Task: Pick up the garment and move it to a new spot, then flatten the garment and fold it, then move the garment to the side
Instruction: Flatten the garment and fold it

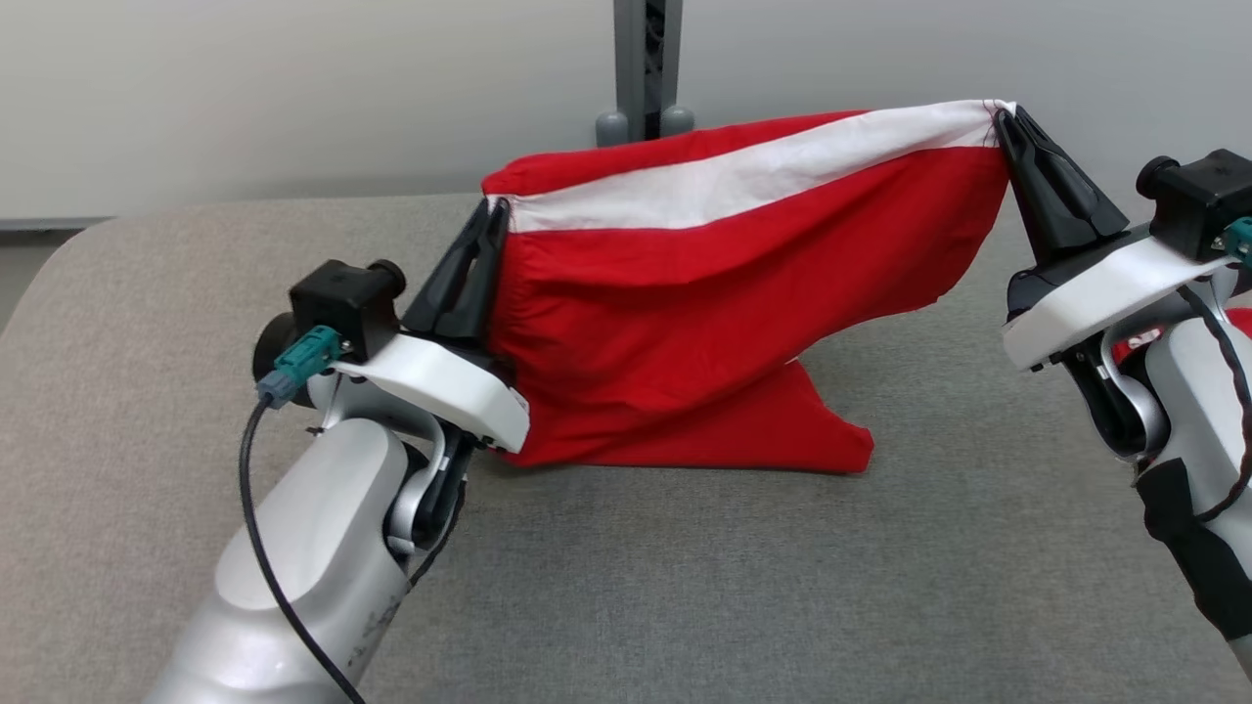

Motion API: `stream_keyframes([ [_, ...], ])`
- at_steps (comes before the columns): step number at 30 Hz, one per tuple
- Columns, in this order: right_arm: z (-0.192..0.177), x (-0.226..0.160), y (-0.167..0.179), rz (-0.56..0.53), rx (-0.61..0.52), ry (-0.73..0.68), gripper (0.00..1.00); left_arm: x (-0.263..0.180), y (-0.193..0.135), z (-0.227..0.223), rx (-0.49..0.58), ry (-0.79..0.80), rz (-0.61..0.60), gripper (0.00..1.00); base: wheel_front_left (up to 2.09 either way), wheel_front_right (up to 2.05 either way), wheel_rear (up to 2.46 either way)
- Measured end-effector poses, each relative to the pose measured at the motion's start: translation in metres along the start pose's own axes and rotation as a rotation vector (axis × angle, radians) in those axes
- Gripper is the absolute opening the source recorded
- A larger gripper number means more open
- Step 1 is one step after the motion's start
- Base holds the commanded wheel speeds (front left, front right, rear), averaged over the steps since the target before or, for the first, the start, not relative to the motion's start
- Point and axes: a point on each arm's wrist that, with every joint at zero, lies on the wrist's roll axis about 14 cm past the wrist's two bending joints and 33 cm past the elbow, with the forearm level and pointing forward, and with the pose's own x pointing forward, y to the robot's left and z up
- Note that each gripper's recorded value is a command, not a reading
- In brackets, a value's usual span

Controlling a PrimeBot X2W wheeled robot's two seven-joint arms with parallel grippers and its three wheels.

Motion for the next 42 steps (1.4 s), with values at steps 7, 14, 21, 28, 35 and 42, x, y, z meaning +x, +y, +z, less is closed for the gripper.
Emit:
stream_keyframes([
  [7,0.061,-0.024,-0.010,-0.025,-0.099,-0.144,0.00,0.007,-0.013,0.050,0.022,-0.131,-0.027,0.00,0.00,0.00,0.00],
  [14,0.093,-0.047,-0.019,-0.072,-0.119,-0.212,0.00,0.010,-0.026,0.074,0.034,-0.195,-0.058,0.00,0.00,0.00,0.00],
  [21,0.081,-0.042,-0.021,-0.087,-0.107,-0.184,0.00,0.021,-0.022,0.056,0.062,-0.133,-0.070,0.00,0.00,0.00,0.00],
  [28,0.093,0.020,-0.035,-0.060,-0.137,-0.211,0.00,0.091,-0.008,0.072,0.169,-0.121,-0.132,0.00,0.00,0.00,0.00],
  [35,0.104,0.095,-0.063,-0.071,-0.198,-0.295,0.00,0.174,0.011,0.101,0.251,-0.242,-0.128,0.00,0.00,0.00,0.00],
  [42,0.084,0.138,-0.089,-0.128,-0.203,-0.320,0.00,0.224,0.022,0.095,0.198,-0.339,-0.090,0.00,0.00,0.00,0.00],
])
